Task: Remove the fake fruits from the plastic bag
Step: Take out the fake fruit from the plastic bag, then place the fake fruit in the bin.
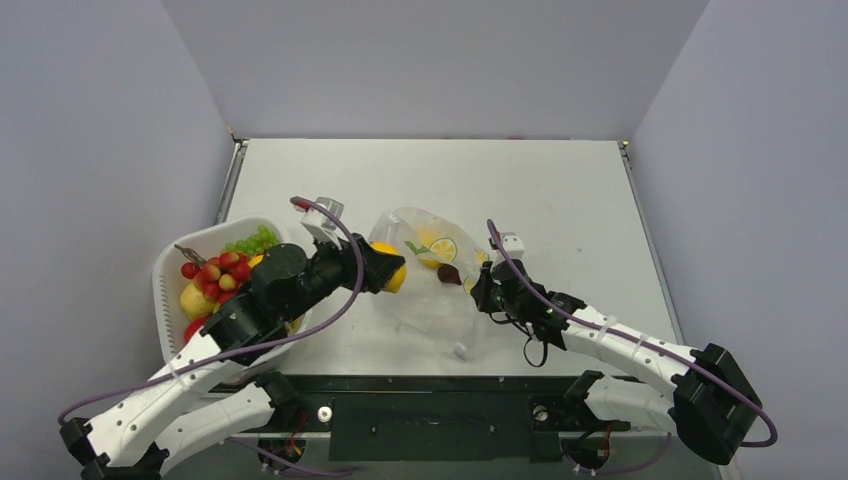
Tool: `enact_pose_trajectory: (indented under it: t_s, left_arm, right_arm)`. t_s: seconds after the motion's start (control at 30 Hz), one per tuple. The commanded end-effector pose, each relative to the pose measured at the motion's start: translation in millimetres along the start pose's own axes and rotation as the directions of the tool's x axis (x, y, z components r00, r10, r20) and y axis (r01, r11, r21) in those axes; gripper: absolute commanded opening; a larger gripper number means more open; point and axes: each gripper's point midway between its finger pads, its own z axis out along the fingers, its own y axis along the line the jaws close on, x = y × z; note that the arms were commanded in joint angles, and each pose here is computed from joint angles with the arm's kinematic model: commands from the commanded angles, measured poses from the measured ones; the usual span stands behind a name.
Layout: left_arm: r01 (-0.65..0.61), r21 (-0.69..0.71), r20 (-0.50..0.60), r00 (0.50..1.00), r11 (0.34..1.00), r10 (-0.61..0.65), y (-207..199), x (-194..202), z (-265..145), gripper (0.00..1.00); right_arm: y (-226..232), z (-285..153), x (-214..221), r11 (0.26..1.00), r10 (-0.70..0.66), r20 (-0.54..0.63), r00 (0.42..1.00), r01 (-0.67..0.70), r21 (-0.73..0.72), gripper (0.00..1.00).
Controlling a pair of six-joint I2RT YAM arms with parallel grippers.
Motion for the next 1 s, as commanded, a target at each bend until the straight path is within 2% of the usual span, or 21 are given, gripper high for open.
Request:
enact_pose_trajectory:
  t_s: [0.0,0.03,0.07,0.1,0.2,0.23,0.27,0.3,0.37,0.53,0.6,0.7,0.73,0.83,0.9,0.93,0.97]
  left_arm:
    - [-0.143,-0.488,0.033,0.983,0.861,0.182,84,-34,-53,0.16]
    - [-0.141,-0.595,0.057,0.975,0.792,0.216,102,-43,-71,0.16]
    - [-0.140,-0.643,0.065,0.969,0.753,0.236,111,-48,-80,0.16]
    - [-0.128,-0.718,0.084,0.959,0.684,0.269,125,-55,-97,0.15]
    - [-0.092,-0.825,0.116,0.938,0.558,0.326,145,-66,-129,0.15]
    - [-0.074,-0.870,0.121,0.926,0.488,0.357,155,-70,-143,0.15]
    - [-0.065,-0.891,0.120,0.920,0.449,0.372,160,-72,-151,0.16]
    - [-0.054,-0.927,0.109,0.908,0.372,0.404,168,-73,-164,0.17]
    - [-0.053,-0.964,0.070,0.896,0.262,0.439,181,-73,-178,0.19]
    - [-0.015,-0.999,0.003,0.905,0.037,0.426,215,-64,-206,0.26]
    - [0.042,-0.999,0.031,0.915,-0.018,0.403,230,-55,-219,0.30]
    - [0.162,-0.985,0.125,0.912,-0.063,0.390,244,-49,-241,0.31]
    - [0.187,-0.981,0.154,0.907,-0.047,0.392,246,-48,-243,0.32]
    - [0.254,-0.963,0.196,0.891,-0.092,0.409,249,-49,-262,0.35]
    - [0.277,-0.955,0.211,0.883,-0.104,0.418,249,-49,-268,0.45]
    - [0.284,-0.953,0.214,0.881,-0.109,0.422,249,-49,-270,0.58]
    - [0.287,-0.951,0.216,0.880,-0.113,0.424,248,-49,-271,0.67]
  right_arm:
    - [8,-4,-25,1.000,0.013,0.070,0.997,-0.013,-0.005,0.00]
    - [7,-4,-25,1.000,0.014,0.072,0.997,-0.013,-0.004,0.00]
    - [7,-4,-25,1.000,0.015,0.073,0.997,-0.015,-0.004,0.00]
    - [8,-4,-26,1.000,0.015,0.074,0.997,-0.015,-0.004,0.00]
    - [8,-3,-26,1.000,0.007,0.066,0.998,-0.007,0.000,0.00]
    - [8,-3,-27,1.000,0.006,0.065,0.998,-0.006,0.000,0.00]
    - [8,-3,-27,1.000,0.002,0.065,0.998,-0.002,0.001,0.00]
    - [9,-2,-28,1.000,0.001,0.064,0.998,-0.001,0.000,0.00]
    - [10,-1,-29,1.000,-0.002,0.062,0.998,0.002,0.001,0.00]
    - [11,1,-28,1.000,0.000,0.052,0.999,0.000,-0.003,0.00]
    - [11,0,-27,1.000,0.000,0.052,0.999,0.000,-0.001,0.00]
    - [9,-3,-28,1.000,-0.002,0.052,0.999,0.002,0.005,0.00]
    - [8,-4,-28,1.000,-0.003,0.054,0.999,0.002,0.009,0.00]
    - [6,-7,-29,1.000,-0.006,0.062,0.998,0.006,0.012,0.00]
    - [6,-7,-30,1.000,-0.008,0.061,0.998,0.007,0.015,0.00]
    - [6,-7,-30,1.000,-0.007,0.060,0.998,0.006,0.015,0.00]
    - [7,-7,-31,1.000,-0.007,0.060,0.998,0.006,0.012,0.00]
